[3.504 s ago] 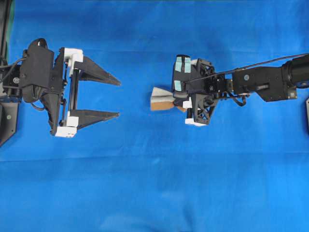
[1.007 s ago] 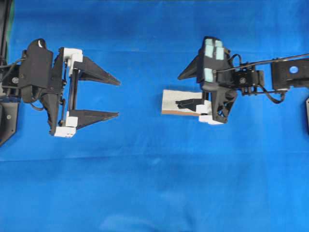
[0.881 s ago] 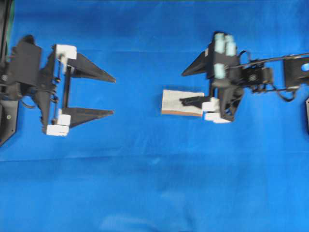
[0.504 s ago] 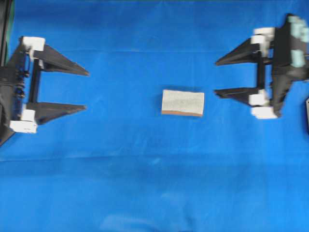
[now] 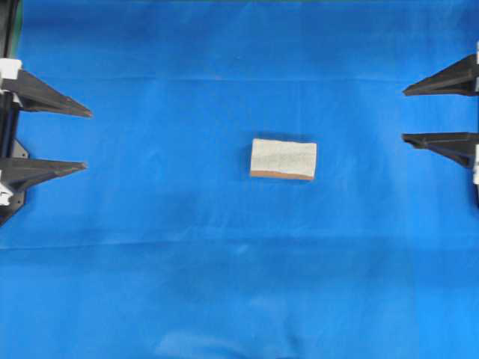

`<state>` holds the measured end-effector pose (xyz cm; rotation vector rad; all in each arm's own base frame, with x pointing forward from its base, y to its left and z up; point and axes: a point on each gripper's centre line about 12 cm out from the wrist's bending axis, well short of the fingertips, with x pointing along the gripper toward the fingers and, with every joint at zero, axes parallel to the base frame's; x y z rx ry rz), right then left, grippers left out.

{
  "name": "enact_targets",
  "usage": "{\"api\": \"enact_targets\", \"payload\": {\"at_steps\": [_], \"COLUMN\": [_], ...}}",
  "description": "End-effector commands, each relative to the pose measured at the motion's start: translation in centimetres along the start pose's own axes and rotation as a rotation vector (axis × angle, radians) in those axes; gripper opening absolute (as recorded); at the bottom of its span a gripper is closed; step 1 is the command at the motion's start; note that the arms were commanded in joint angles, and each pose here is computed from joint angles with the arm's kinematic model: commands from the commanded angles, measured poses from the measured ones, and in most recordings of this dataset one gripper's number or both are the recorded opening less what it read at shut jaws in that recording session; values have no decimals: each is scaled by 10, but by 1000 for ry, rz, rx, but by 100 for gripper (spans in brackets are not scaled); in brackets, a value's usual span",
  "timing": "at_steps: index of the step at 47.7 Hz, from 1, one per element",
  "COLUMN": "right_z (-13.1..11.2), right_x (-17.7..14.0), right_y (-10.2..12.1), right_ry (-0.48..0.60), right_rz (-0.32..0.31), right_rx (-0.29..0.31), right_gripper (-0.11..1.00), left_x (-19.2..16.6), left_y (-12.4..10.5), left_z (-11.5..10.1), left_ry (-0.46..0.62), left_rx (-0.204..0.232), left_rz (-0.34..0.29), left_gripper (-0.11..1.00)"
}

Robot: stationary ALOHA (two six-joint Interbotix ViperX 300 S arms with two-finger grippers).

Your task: Hand over the sponge with the left arm and wipe it with the right arm.

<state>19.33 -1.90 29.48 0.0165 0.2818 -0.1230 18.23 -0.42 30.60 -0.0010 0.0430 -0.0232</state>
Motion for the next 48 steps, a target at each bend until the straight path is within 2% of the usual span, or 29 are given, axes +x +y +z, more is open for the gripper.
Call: {"api": "enact_targets", "payload": {"at_steps": [1,11,28,48], "right_z": [-1,-21,-50,-54], "right_x": [-7,-17,-23,-23], "right_y": [-1,-2,-2,-1], "right_ry": [-13,-7,-5,-6], "right_rz": [-2,-4,1,7], "right_rx": [3,3,3,17], "right_gripper": [72,72,72,72], "left_x": [-8,-25,-30,-30], "left_y": [-1,-1,-1,-1], "left_z": [-3,-14,-40,-47], "left_ry": [-18,2,75,83], "left_rx": [0,-1,-9,-13], "left_rz": [-3,-6,-7,-7], "left_gripper": [81,81,80,80]}}
